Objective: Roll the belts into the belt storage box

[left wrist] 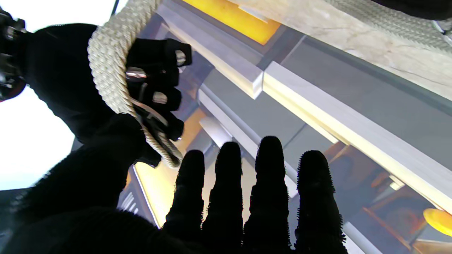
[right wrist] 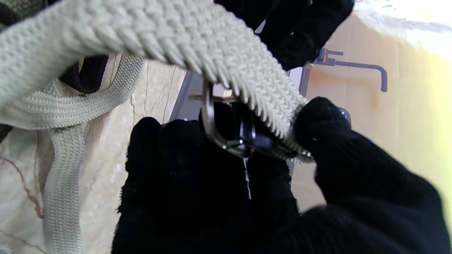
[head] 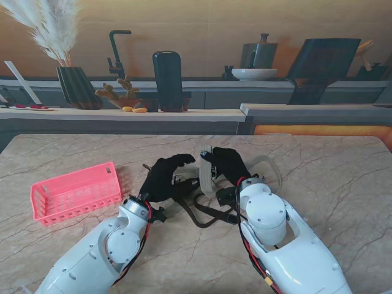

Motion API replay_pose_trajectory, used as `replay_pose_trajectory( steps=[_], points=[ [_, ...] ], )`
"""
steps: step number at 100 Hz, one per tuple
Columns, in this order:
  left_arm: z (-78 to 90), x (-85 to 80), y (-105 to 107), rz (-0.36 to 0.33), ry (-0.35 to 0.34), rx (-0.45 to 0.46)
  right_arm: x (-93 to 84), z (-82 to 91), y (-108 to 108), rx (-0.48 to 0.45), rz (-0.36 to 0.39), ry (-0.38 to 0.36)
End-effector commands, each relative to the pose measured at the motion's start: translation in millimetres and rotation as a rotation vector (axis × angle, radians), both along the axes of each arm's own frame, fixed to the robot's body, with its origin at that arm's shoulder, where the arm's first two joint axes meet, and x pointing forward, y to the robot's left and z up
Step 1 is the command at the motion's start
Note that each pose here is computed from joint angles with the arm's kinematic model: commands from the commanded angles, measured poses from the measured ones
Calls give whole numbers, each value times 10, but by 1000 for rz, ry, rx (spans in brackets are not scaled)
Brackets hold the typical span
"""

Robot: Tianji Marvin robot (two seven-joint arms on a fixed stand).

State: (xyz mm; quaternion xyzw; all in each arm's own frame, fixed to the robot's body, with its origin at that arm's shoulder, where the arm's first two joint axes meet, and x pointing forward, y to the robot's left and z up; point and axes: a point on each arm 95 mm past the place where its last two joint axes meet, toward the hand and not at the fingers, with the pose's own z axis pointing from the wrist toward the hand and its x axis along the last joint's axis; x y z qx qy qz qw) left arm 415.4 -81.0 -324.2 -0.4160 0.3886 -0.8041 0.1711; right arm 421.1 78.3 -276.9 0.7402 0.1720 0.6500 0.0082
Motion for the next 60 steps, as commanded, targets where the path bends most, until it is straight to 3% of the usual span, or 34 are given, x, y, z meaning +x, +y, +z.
replay_pose_trajectory(
  steps=[1, 14, 28, 60],
  points=[
    [-8, -8, 28, 8, 3, -3, -33, 27, 54, 28, -2, 11],
    [-31, 27, 39, 1, 0, 19, -48, 42, 69, 83, -22, 65],
    [-54, 43, -5, -53, -5, 45, -47, 37, 102, 125, -27, 114],
    [-78, 82, -70, -116, -61, 159, -60, 1, 157, 194, 23, 219]
  ],
)
